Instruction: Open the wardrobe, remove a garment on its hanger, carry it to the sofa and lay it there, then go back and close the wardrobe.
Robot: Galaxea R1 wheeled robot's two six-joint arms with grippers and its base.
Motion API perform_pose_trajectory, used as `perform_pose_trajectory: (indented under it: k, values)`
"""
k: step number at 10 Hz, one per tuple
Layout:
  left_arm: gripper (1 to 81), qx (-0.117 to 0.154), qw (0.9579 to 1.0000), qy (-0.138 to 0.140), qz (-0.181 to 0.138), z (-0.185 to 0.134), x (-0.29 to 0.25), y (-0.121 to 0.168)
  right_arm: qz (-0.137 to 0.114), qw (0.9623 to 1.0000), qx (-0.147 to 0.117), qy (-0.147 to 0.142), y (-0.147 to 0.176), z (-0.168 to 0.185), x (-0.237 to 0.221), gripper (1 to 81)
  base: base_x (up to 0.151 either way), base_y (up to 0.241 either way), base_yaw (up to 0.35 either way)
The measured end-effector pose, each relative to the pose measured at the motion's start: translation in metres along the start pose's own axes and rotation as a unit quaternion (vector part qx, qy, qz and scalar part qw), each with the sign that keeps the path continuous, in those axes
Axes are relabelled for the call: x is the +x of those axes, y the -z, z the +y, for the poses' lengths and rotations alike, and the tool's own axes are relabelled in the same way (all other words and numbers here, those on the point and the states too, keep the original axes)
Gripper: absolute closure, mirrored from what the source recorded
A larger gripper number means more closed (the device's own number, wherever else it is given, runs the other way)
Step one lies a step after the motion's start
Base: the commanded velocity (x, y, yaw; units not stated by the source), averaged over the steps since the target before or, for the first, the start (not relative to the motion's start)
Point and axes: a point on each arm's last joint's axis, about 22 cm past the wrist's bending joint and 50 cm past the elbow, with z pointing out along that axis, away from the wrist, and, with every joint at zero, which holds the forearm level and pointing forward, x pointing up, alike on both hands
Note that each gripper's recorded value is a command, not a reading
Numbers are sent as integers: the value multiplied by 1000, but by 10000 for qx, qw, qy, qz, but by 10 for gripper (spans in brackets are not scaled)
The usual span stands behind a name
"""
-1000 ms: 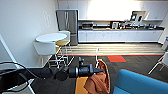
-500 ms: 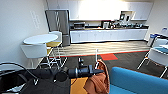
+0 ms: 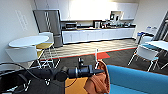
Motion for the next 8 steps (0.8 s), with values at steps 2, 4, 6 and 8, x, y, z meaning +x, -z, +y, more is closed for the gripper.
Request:
perform_pose_trajectory:
  k: [2, 4, 6, 8]
  values:
    - [811, 1, 10000, -12, -4, 0, 0, 0, -1, 10000, 2, 0, 0, 0, 0, 10, 0, 0, -229]
    - [811, -5, 10000, -19, -12, 0, -1, -1, -14, 10000, 6, 0, -1, -2, -1, 10, 0, 0, -229]
    - [811, -6, 10000, -4, -16, -1, -2, -1, -14, 10000, 27, -4, -2, -5, -1, 10, 0, 0, -229]
    - [811, -22, 10000, 18, -37, -1, -5, -3, -15, 10000, 19, -4, -2, -4, -1, 10, 0, 0, -229]
